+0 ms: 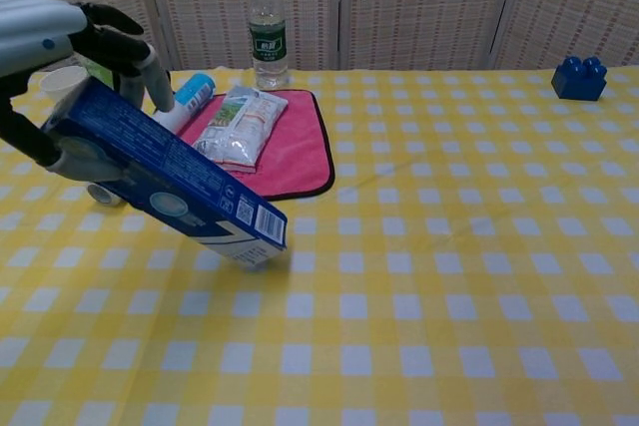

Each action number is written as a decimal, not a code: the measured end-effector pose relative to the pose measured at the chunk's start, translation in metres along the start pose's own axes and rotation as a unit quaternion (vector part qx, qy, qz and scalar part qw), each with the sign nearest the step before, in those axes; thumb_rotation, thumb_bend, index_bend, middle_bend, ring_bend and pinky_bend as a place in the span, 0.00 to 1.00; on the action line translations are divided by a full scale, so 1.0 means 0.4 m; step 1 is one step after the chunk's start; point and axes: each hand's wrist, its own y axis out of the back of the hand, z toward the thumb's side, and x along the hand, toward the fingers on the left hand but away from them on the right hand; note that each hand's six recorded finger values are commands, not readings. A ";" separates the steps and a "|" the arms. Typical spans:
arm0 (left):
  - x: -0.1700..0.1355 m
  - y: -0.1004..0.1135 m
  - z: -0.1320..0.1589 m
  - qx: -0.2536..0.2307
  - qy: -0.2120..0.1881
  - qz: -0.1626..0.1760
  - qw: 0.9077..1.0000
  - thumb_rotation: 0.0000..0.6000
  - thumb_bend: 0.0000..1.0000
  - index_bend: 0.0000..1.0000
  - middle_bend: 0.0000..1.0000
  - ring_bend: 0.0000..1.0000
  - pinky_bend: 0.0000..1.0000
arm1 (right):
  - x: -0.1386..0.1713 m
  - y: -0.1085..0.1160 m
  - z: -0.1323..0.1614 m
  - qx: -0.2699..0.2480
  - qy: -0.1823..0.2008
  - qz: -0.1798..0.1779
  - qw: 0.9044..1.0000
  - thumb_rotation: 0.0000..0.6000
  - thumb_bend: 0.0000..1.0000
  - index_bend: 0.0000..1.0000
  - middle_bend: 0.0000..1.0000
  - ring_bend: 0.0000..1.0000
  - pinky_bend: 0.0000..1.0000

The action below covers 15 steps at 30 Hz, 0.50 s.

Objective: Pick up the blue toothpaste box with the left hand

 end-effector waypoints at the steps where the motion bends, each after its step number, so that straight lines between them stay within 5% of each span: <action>1: 0.007 -0.019 -0.002 -0.012 -0.001 -0.014 1.000 1.00 0.20 0.47 0.55 0.42 0.07 | 0.000 0.000 0.000 0.000 0.000 0.000 1.000 1.00 0.26 0.07 0.12 0.00 0.00; 3: 0.016 -0.045 -0.010 -0.021 0.002 -0.033 0.999 1.00 0.20 0.41 0.51 0.38 0.07 | 0.000 0.000 0.000 0.000 0.000 0.000 1.000 1.00 0.26 0.07 0.12 0.00 0.00; 9: 0.020 -0.078 -0.033 0.006 0.019 -0.068 0.998 1.00 0.20 0.04 0.19 0.09 0.06 | 0.001 0.000 0.000 0.000 -0.001 0.001 1.000 1.00 0.26 0.07 0.12 0.00 0.00; 15: 0.013 -0.077 -0.046 0.065 0.037 -0.074 0.994 1.00 0.20 0.00 0.08 0.03 0.05 | -0.002 -0.001 0.002 0.001 0.000 0.001 1.000 1.00 0.26 0.07 0.12 0.00 0.00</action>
